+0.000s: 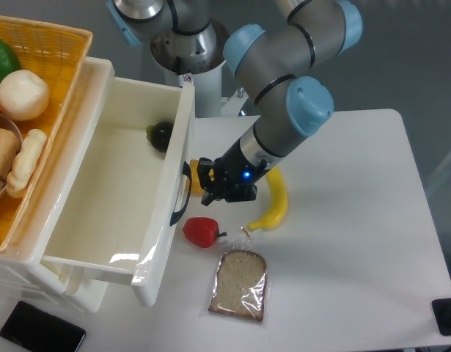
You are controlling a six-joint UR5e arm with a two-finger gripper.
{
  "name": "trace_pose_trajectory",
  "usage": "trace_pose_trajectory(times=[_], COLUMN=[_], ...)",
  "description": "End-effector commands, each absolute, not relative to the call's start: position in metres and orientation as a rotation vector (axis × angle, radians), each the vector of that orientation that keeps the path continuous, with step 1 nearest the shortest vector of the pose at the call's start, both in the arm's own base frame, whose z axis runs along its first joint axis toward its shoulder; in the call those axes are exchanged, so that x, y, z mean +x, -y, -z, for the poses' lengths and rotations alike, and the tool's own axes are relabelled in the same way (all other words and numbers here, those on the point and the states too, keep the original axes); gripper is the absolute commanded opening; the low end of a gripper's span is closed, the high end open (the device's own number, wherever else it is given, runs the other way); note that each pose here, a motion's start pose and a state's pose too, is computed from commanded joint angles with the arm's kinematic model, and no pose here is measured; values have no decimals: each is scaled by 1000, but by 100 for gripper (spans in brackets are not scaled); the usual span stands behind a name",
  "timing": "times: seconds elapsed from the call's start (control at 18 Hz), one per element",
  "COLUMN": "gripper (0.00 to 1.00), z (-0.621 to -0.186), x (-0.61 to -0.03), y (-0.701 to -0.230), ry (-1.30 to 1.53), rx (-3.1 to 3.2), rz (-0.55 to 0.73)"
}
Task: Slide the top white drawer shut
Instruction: 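Lower the gripper against the drawer front beside its black handle, then push the drawer front inward into the cabinet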
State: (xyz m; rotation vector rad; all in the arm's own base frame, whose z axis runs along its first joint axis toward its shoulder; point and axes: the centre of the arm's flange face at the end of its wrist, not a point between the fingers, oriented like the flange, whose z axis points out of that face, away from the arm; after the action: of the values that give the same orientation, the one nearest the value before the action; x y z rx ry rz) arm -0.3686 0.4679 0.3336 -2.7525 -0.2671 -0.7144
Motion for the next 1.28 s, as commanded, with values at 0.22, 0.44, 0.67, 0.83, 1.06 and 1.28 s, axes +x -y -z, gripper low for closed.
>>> trace_pose_trajectory(times=[0.22, 0.44, 0.67, 0.83, 1.06, 1.28], gripper=[0, 0, 0, 0, 0, 0], z=[-338, -351, -352, -354, -358, -361], x=[-368, -366, -364, -361, -358, -352], y=[-469, -467, -468, -467, -467, -469], ry=[266, 266, 265, 264, 263, 252], rx=[-2752, -2747, -2742, -2745, -2742, -2742], rz=[718, 737, 743, 753, 758, 765])
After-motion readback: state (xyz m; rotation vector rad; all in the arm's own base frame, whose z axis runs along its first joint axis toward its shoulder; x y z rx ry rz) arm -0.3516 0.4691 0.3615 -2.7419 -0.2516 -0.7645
